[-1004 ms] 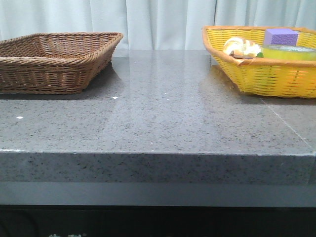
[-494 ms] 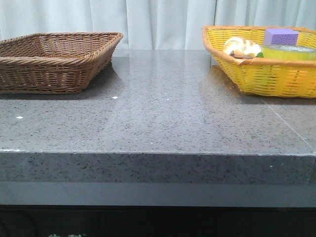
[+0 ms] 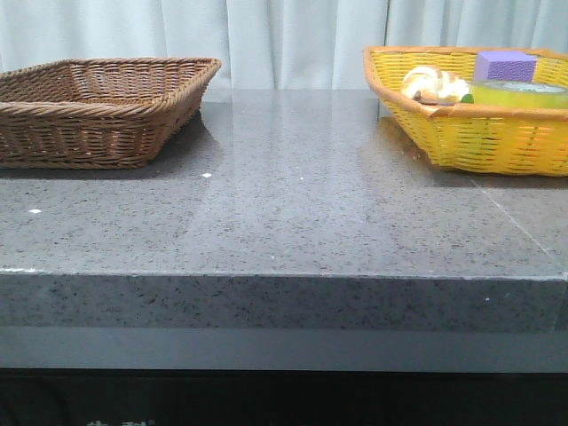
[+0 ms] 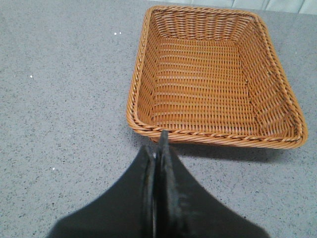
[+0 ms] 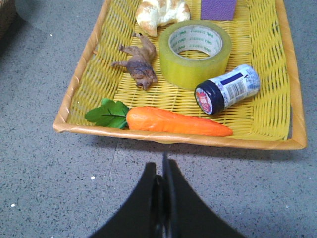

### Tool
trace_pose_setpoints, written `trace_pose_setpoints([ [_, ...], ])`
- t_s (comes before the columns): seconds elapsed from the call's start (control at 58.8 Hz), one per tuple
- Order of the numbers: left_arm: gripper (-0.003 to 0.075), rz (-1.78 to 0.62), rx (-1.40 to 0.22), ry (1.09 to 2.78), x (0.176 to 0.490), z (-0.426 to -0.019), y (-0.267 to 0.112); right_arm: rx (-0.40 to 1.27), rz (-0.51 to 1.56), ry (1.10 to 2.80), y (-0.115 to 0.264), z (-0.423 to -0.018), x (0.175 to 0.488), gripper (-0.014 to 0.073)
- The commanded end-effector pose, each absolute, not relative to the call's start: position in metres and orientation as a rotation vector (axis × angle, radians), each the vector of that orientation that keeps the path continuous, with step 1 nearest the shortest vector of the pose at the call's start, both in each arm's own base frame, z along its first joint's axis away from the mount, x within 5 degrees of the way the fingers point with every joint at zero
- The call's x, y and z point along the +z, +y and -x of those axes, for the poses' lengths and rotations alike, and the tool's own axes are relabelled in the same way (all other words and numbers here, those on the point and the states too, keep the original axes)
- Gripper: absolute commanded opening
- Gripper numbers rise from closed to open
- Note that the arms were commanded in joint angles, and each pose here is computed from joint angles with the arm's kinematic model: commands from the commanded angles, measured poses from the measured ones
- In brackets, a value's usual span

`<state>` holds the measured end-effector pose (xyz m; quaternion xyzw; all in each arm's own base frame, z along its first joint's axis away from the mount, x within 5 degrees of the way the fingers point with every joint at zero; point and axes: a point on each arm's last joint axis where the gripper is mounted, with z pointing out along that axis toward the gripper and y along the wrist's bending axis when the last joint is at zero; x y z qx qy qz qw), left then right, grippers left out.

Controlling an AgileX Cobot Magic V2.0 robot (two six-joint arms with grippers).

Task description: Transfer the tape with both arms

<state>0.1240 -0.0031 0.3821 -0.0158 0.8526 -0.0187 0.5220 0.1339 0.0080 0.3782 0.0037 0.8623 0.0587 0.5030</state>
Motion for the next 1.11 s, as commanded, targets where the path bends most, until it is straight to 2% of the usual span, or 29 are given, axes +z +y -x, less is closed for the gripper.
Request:
trace_pose_setpoints([
  [0.0, -0.002, 0.034, -0.069, 1.942, 0.398, -0.127, -0.005, 0.12, -0.004, 1.986, 0.007, -0.136, 0.394, -0.0068],
  [0.102, -0.0015, 0.034, -0.07, 1.937, 0.399, -0.127, -0.005, 0.112, -0.001, 1.988, 0.006, -0.136, 0.394, -0.006],
  [0.17, 0.0031, 0.034, -0.07, 1.935, 0.399, -0.127, -0.005, 0.107, 0.001, 1.989, 0.006, -0.136, 0.394, -0.0003],
  [0.221, 0.0104, 0.034, -0.07, 1.935, 0.399, -0.127, -0.005, 0.105, 0.002, 1.989, 0.006, -0.136, 0.394, 0.0083],
  [0.272, 0.0202, 0.034, -0.07, 1.935, 0.399, -0.127, -0.005, 0.1, 0.003, 1.989, 0.006, -0.136, 0.394, 0.0216],
  [0.374, 0.0429, 0.034, -0.07, 1.935, 0.399, -0.127, -0.005, 0.1, 0.003, 1.99, 0.006, -0.136, 0.394, 0.0456],
  [0.443, 0.0494, 0.034, -0.07, 1.935, 0.399, -0.127, -0.005, 0.1, 0.003, 1.991, 0.006, -0.136, 0.394, 0.0539],
  [0.749, 0.0491, 0.035, -0.076, 1.937, 0.399, -0.127, -0.005, 0.1, 0.003, 1.993, 0.006, -0.136, 0.393, 0.0549],
  [0.868, 0.0491, 0.014, -0.132, 1.936, 0.399, -0.127, -0.011, 0.1, 0.003, 1.993, 0.006, -0.136, 0.393, 0.0549],
  [1.089, 0.0491, -0.168, -0.254, 1.935, 0.399, -0.123, -0.034, 0.101, 0.002, 1.994, 0.006, -0.136, 0.393, 0.0549],
])
